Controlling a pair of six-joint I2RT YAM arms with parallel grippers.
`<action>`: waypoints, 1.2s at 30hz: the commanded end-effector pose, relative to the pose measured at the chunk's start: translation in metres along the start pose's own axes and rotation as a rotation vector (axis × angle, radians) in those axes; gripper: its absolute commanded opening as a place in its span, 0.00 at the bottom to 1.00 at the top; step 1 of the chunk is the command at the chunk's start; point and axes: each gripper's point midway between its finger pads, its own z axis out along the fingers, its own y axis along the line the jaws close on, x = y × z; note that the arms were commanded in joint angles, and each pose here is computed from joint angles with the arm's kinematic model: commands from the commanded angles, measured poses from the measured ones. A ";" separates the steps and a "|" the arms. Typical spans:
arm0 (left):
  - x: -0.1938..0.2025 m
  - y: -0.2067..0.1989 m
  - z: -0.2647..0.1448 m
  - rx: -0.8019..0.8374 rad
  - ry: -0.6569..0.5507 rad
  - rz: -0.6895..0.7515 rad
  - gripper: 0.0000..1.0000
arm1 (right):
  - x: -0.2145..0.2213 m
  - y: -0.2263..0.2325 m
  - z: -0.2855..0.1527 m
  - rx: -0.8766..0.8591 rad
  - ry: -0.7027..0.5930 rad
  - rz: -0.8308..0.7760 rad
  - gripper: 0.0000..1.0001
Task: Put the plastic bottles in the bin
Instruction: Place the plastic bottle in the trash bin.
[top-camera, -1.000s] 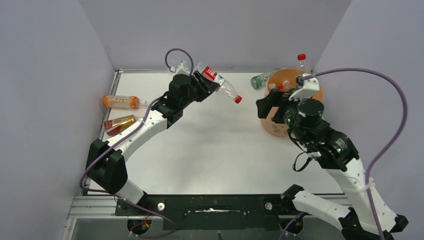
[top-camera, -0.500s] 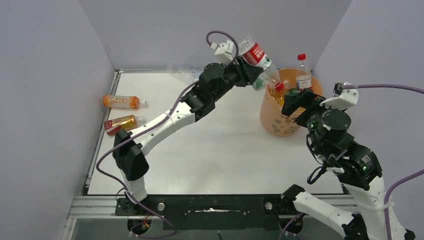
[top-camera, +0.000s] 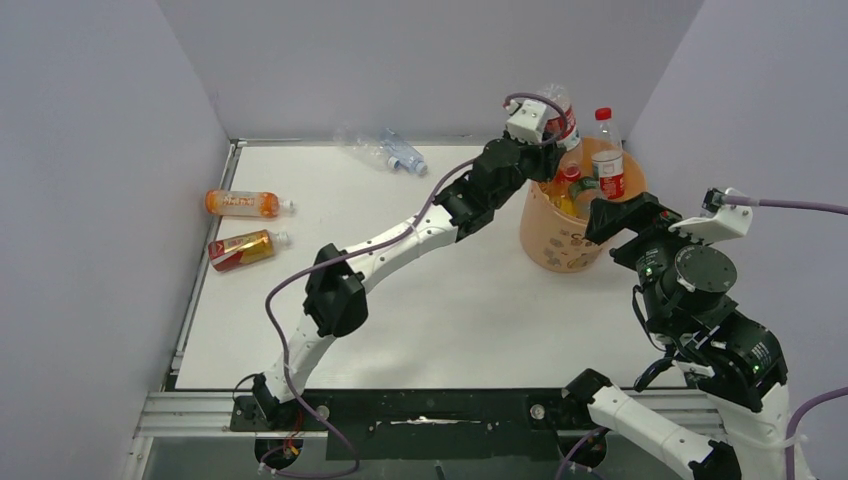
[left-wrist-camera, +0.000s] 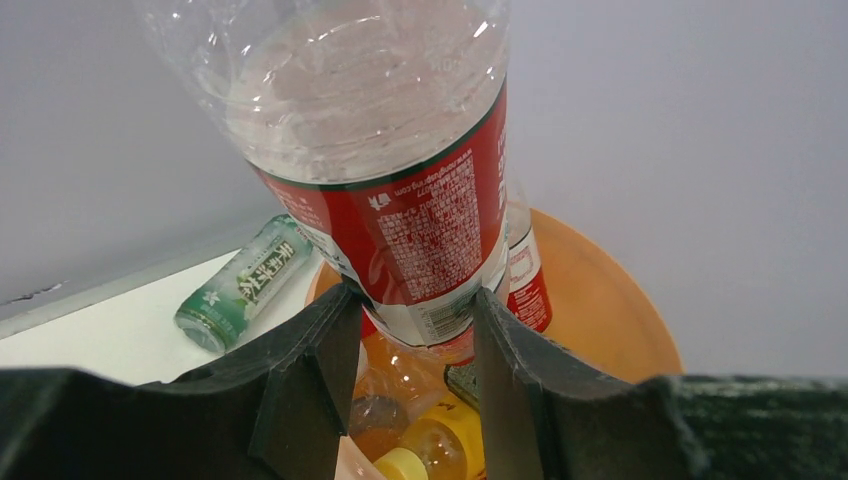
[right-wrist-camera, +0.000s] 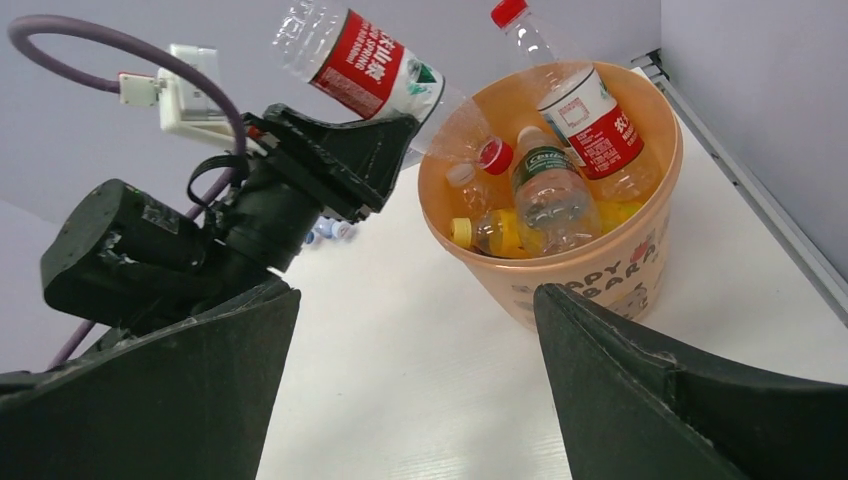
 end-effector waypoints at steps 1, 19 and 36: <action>-0.017 -0.015 0.004 -0.013 -0.078 0.179 0.32 | -0.006 -0.001 0.000 0.006 -0.038 0.030 0.91; 0.011 -0.035 -0.046 0.029 0.018 0.330 0.78 | -0.001 -0.001 -0.002 -0.019 -0.030 0.045 0.92; -0.040 -0.007 -0.079 -0.022 0.013 0.174 0.80 | 0.006 0.001 0.001 -0.019 -0.011 0.036 0.93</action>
